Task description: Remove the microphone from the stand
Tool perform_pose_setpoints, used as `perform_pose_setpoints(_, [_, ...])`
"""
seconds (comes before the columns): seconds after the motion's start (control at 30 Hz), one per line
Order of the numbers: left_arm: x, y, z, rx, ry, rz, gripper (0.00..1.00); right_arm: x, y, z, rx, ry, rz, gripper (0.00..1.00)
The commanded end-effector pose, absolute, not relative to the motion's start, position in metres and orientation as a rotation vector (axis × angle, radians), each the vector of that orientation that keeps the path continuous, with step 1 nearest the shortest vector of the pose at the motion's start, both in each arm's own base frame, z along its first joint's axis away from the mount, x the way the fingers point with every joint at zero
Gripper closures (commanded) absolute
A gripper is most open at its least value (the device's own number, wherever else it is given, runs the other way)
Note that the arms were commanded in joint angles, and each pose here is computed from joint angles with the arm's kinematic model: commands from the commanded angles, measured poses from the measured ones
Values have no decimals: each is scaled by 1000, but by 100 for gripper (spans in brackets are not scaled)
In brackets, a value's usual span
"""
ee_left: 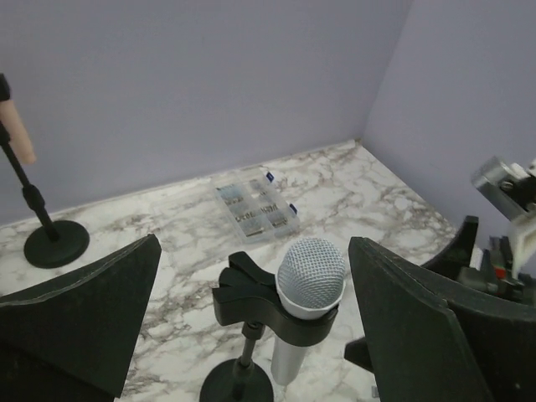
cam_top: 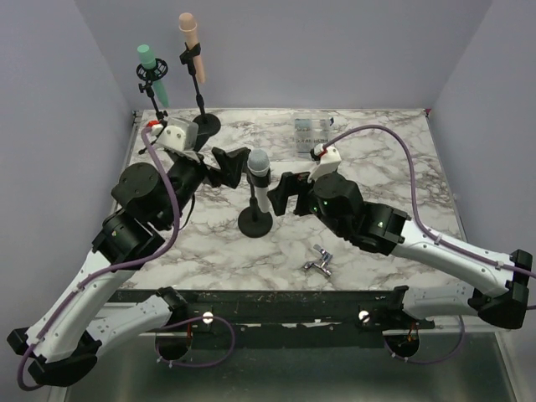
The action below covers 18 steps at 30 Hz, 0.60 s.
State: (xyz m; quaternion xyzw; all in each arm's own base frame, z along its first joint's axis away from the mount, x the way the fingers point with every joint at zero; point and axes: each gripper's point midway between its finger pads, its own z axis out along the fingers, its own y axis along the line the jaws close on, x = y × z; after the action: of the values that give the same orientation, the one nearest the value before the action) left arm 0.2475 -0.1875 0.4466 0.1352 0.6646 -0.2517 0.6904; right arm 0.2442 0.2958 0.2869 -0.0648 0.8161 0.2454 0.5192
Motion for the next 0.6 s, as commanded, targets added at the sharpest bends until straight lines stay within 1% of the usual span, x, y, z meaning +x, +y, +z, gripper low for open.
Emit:
perform_pose_setpoints(0.0, [249, -144, 470, 121, 1341, -449, 1, 234, 315, 337, -223, 1778, 577, 0])
perform_pose_setpoints(0.2, [246, -117, 470, 13, 1278, -384, 1, 225, 343, 367, -296, 1684, 581, 1])
perform_pose_setpoints(0.33, [247, -112, 470, 0, 1268, -366, 1, 240, 356, 375, -252, 1675, 515, 7])
perform_pose_setpoints(0.57, [248, -112, 465, -1, 1278, -357, 1, 263, 368, 382, -214, 1680, 350, 13])
